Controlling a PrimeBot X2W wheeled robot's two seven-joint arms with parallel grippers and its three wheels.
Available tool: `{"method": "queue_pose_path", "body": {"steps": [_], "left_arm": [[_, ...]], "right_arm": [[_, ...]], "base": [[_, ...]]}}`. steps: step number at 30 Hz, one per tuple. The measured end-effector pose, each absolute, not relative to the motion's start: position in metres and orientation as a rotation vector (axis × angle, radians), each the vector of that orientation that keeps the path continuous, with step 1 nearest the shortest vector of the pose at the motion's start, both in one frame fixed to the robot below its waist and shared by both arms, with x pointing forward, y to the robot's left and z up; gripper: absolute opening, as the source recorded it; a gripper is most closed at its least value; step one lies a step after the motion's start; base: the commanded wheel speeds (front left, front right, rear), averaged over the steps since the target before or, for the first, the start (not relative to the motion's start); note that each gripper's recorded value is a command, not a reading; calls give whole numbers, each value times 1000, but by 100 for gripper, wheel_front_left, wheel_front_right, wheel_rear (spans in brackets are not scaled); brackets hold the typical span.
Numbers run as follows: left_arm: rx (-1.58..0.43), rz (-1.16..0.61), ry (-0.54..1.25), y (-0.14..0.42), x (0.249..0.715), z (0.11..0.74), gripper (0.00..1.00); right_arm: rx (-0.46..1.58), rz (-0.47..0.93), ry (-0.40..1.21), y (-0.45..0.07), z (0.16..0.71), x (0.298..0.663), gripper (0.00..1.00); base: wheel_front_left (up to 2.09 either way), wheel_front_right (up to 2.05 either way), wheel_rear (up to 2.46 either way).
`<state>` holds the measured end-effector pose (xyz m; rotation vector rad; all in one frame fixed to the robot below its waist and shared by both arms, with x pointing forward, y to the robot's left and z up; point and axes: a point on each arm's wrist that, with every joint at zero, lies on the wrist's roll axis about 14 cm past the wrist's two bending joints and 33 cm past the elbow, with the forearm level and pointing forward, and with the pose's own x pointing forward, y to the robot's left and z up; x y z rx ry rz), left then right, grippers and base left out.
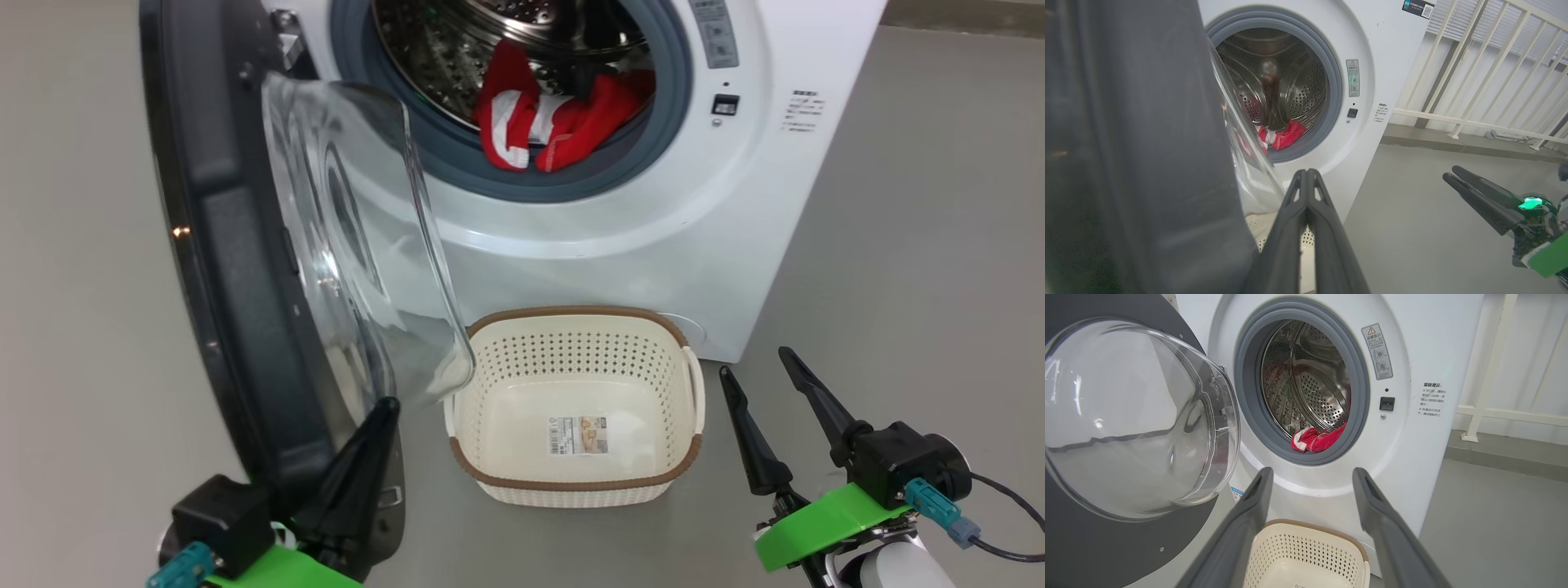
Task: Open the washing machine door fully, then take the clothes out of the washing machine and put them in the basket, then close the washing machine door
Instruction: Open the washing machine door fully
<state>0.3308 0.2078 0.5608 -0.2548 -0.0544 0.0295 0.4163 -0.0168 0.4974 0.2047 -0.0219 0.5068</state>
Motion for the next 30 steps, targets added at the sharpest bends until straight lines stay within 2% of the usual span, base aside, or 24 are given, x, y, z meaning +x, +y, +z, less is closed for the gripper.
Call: {"method": "queue_pose_path", "body": {"steps": [18,30], "left_arm": [[-165,377,-31,308,293,542,0],[-119,533,-16,353,275,526,0]], "right_arm": [[204,576,17,10,484,418,100],[193,573,35,8,476,420,100]], "base": [[0,0,0],[0,0,0]]}}
